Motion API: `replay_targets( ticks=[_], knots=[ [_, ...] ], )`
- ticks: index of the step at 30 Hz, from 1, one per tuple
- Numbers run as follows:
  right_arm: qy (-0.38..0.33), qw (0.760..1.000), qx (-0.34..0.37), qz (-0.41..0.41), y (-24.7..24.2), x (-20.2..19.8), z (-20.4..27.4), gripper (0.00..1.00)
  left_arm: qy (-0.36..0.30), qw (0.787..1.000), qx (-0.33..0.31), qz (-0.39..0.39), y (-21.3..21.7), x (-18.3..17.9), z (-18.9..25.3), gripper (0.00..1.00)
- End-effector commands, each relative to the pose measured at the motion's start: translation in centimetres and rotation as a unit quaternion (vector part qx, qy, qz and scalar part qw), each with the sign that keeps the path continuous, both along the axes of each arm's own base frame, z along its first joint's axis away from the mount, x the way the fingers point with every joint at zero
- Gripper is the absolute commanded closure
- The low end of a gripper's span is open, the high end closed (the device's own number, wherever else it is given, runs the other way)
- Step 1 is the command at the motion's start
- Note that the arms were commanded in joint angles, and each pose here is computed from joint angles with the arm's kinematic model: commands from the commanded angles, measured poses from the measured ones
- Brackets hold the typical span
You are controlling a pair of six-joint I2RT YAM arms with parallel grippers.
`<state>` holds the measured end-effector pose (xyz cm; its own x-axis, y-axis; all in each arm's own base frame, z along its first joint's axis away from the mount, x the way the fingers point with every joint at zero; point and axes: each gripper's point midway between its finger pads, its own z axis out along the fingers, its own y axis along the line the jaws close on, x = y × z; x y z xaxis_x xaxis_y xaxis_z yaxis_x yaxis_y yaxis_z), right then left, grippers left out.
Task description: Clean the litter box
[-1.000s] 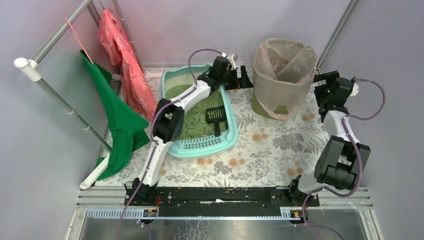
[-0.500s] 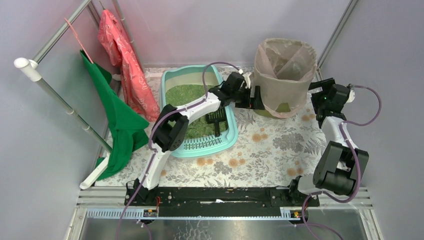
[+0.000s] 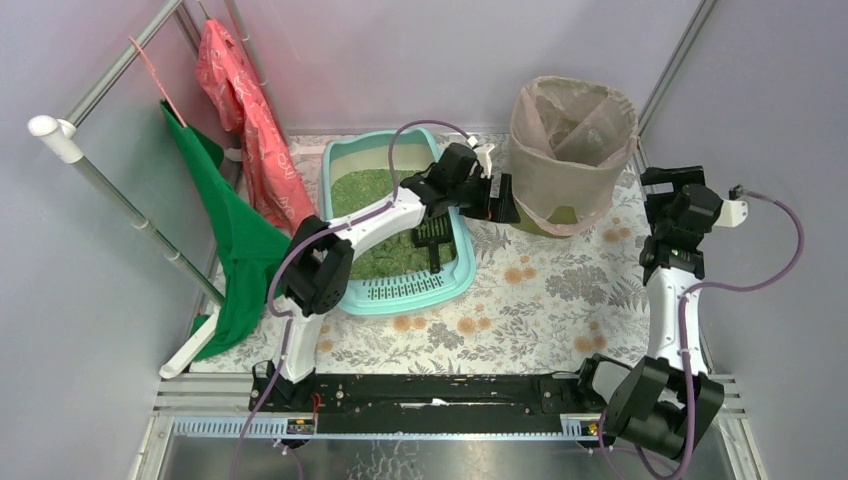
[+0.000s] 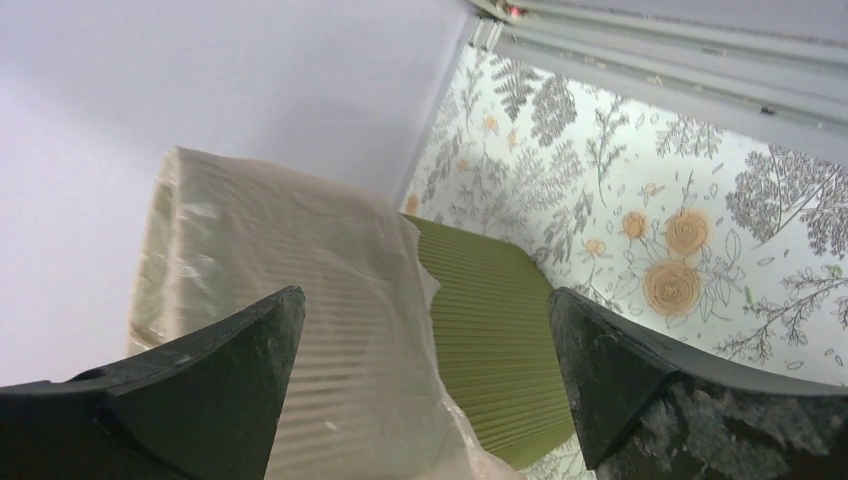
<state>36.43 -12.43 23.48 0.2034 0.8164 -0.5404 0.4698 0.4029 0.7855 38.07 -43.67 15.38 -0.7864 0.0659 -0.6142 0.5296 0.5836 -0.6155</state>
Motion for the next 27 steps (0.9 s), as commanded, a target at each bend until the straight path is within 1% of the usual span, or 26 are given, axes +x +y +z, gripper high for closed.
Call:
replay_targets(
  ticks=[1,5,8,11,13,15,16,18,20,21,22,23,24,25,26,27],
  knots=[
    [-0.015,0.998,-0.032,-0.056,-2.0,-1.2,3.6,0.0,-0.035,0.999,0.005,-0.01,0.8,-1.4,2.0,0.01],
    [-0.042,0.996,-0.054,-0.053,-2.2,-1.0,7.5,0.0,-0.05,0.998,0.018,-0.029,0.9,-2.7,3.1,0.01],
    [-0.071,0.994,-0.077,-0.016,-1.1,-0.6,10.9,0.0,-0.084,0.996,0.013,-0.032,1.1,-3.8,5.9,0.01],
    [-0.107,0.986,-0.105,0.072,1.8,0.6,14.3,0.0,-0.127,0.992,0.014,-0.006,2.4,-3.9,8.7,0.01],
    [-0.087,0.982,-0.121,0.119,3.6,1.2,15.5,0.0,-0.154,0.988,0.018,0.022,3.8,-3.7,10.1,0.01],
    [-0.074,0.971,-0.154,0.17,6.3,2.1,17.4,0.0,-0.177,0.982,0.026,0.057,5.3,-3.3,11.3,0.01],
    [-0.073,0.962,-0.174,0.198,7.9,2.7,18.4,0.0,-0.186,0.979,0.028,0.072,6.1,-3.2,11.7,0.01],
    [-0.041,0.944,-0.203,0.258,10.9,3.9,19.8,0.0,-0.199,0.974,0.035,0.104,7.6,-3.1,12.4,0.01],
    [-0.012,0.913,-0.237,0.333,14.4,5.4,21.1,0.0,-0.194,0.971,0.04,0.133,9.2,-3.1,12.6,0.01],
    [0.009,0.898,-0.247,0.364,16.0,6.4,21.1,0.01,-0.18,0.972,0.038,0.149,10.2,-2.8,12.3,0.01],
    [0.019,0.884,-0.26,0.388,17.5,8.0,21.7,0.03,-0.157,0.973,0.035,0.166,11.4,-2.5,11.5,0.01],
    [0.032,0.873,-0.268,0.406,19.1,8.7,21.7,0.04,-0.129,0.976,0.016,0.175,12.4,-2.2,10.9,0.01],
    [0.052,0.862,-0.268,0.426,20.2,9.4,20.6,0.04,-0.092,0.978,-0.012,0.185,13.6,-2.1,10.1,0.01],
    [0.054,0.851,-0.271,0.446,21.5,10.2,20.1,0.03,-0.06,0.977,-0.045,0.198,14.9,-1.9,9.8,0.01],
    [0.056,0.842,-0.273,0.462,22.7,11.0,19.3,0.02,-0.05,0.975,-0.06,0.208,16.3,-1.4,9.3,0.01],
    [0.061,0.834,-0.274,0.475,23.7,11.6,18.2,0.02,-0.053,0.971,-0.056,0.225,17.8,-1.1,8.8,0.01]
  ],
)
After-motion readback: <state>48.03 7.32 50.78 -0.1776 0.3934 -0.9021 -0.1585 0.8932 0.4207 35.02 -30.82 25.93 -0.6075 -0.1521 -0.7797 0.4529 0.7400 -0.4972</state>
